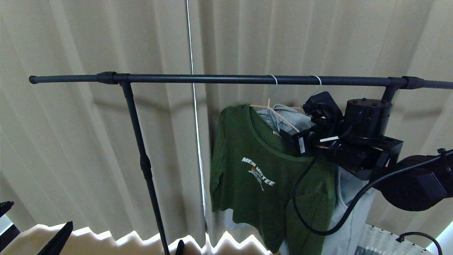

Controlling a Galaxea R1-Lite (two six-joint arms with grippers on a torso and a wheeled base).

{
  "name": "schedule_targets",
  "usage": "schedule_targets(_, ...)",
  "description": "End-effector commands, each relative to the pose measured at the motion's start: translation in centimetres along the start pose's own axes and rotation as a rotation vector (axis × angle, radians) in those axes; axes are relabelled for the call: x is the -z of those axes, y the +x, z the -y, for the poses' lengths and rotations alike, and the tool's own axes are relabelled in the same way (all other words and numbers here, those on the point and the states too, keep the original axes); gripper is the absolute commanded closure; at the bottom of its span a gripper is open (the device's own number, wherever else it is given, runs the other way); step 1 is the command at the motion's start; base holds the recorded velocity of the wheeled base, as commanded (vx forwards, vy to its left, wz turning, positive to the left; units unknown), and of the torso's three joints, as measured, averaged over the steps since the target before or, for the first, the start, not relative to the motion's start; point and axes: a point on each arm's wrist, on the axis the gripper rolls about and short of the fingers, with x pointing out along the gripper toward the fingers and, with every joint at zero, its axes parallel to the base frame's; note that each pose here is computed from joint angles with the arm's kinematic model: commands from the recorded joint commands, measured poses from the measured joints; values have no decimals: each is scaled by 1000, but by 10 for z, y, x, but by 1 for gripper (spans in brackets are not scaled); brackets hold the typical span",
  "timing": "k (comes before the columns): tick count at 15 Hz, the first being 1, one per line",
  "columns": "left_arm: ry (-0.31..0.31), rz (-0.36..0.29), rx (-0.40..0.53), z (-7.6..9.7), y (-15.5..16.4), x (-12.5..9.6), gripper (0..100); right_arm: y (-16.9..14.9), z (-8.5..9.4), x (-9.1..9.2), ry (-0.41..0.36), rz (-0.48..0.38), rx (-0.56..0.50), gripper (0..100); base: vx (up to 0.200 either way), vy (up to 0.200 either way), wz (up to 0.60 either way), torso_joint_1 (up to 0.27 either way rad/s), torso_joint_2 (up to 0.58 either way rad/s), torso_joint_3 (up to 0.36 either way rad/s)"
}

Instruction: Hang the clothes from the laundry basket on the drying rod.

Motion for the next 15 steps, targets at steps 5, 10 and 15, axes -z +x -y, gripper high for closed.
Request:
schedule_targets(5,0,1,-1,0,0,0,0,-4,-3,-2,90,82,-40,0,0,0,0,0,0,0)
schedule_targets(10,-5,19,-11,-1,-3,-1,0,-17,1,0,134,202,-51,0,0,0,0,0,0,0)
schedule_targets(15,-11,42,-24,-3,-5,-4,0,-70,22,-7,181,270,-25,0,0,0,0,0,0,0)
